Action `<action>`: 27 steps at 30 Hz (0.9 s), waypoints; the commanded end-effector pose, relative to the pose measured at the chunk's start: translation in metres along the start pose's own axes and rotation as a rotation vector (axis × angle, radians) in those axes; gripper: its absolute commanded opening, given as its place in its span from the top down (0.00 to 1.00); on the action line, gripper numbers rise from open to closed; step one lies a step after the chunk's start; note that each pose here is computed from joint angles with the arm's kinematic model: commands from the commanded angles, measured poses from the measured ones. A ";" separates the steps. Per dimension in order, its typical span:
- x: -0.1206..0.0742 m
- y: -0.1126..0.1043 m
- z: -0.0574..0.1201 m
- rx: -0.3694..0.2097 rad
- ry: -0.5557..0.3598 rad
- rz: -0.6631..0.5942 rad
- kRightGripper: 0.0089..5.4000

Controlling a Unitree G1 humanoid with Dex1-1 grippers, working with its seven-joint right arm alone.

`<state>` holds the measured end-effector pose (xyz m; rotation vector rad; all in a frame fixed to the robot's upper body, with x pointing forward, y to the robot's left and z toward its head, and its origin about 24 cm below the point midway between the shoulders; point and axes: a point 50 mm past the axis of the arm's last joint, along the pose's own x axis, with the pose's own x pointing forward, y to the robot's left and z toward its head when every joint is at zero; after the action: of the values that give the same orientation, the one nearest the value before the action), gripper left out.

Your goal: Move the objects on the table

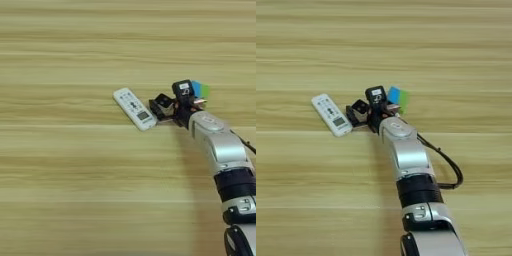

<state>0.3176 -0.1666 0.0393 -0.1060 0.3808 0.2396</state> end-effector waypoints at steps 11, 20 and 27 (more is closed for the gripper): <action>0.003 0.000 0.032 -0.060 -0.080 0.015 0.01; 0.003 0.000 0.029 -0.060 -0.060 0.026 0.01; 0.003 0.000 0.028 -0.053 -0.049 0.034 0.01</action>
<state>0.3168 -0.1639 0.0360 -0.1259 0.4240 0.2748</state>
